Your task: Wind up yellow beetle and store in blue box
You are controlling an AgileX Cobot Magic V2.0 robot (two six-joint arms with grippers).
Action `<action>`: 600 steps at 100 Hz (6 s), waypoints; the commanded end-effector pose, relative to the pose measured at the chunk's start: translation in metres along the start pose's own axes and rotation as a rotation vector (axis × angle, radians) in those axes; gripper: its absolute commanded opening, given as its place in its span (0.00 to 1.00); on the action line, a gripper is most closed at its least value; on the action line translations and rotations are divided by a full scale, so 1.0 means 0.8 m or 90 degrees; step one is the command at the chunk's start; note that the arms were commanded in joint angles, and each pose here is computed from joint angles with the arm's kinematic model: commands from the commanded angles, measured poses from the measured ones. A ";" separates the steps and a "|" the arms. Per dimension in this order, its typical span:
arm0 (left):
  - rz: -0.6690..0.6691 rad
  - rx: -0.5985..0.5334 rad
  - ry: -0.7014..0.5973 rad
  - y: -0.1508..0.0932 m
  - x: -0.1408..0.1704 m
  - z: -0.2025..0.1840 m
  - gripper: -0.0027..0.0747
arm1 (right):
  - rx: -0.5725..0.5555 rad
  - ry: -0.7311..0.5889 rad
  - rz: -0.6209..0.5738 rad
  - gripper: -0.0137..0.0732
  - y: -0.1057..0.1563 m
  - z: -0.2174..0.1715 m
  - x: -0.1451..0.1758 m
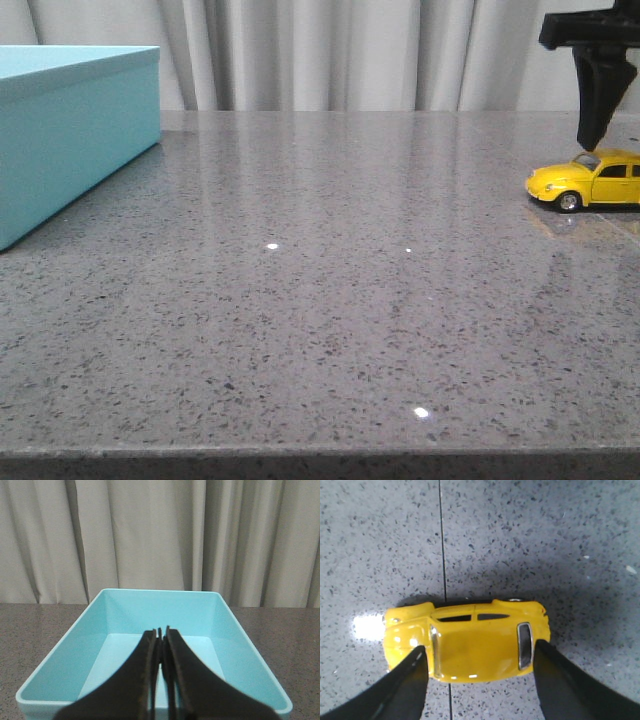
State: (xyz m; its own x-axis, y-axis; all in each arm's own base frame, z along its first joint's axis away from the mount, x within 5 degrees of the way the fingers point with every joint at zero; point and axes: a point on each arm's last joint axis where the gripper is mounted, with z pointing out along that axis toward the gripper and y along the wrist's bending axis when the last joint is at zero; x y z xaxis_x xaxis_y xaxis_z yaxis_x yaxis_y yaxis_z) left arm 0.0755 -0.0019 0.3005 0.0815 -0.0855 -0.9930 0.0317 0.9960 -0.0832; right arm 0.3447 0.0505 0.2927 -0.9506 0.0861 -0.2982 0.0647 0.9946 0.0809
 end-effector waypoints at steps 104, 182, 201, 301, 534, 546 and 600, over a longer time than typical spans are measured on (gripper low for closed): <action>-0.009 0.005 -0.070 -0.002 -0.024 0.001 0.01 | 0.101 -0.015 0.001 0.70 -0.051 -0.003 -0.016; -0.011 0.004 -0.052 -0.002 -0.020 0.002 0.01 | -0.013 -0.191 0.022 0.70 -0.041 -0.173 -0.001; -0.011 0.004 -0.050 -0.002 -0.020 0.002 0.01 | -0.025 -0.247 0.016 0.69 -0.041 -0.212 0.024; 0.065 0.148 0.272 -0.051 -0.103 0.104 0.58 | -0.052 -0.501 -0.013 0.69 -0.058 -0.259 0.205; 0.644 0.657 0.612 -0.229 0.053 0.321 0.70 | -0.090 -0.510 -0.006 0.69 -0.054 -0.267 0.220; 0.643 0.659 0.622 -0.229 0.056 0.321 0.65 | -0.090 -0.510 -0.006 0.69 -0.054 -0.267 0.220; 0.643 0.651 0.584 -0.235 0.015 0.328 0.44 | -0.089 -0.509 -0.006 0.69 -0.054 -0.267 0.220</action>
State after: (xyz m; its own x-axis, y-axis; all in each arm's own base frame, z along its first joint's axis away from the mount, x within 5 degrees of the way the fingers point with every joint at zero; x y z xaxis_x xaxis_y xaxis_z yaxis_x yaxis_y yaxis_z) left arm 0.3378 -0.1949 0.2845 -0.1078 0.9531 -0.2827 0.9630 0.1707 0.2083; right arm 0.1102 0.0110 0.4280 -0.5213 0.1435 -0.8412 -0.0205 0.9834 0.1805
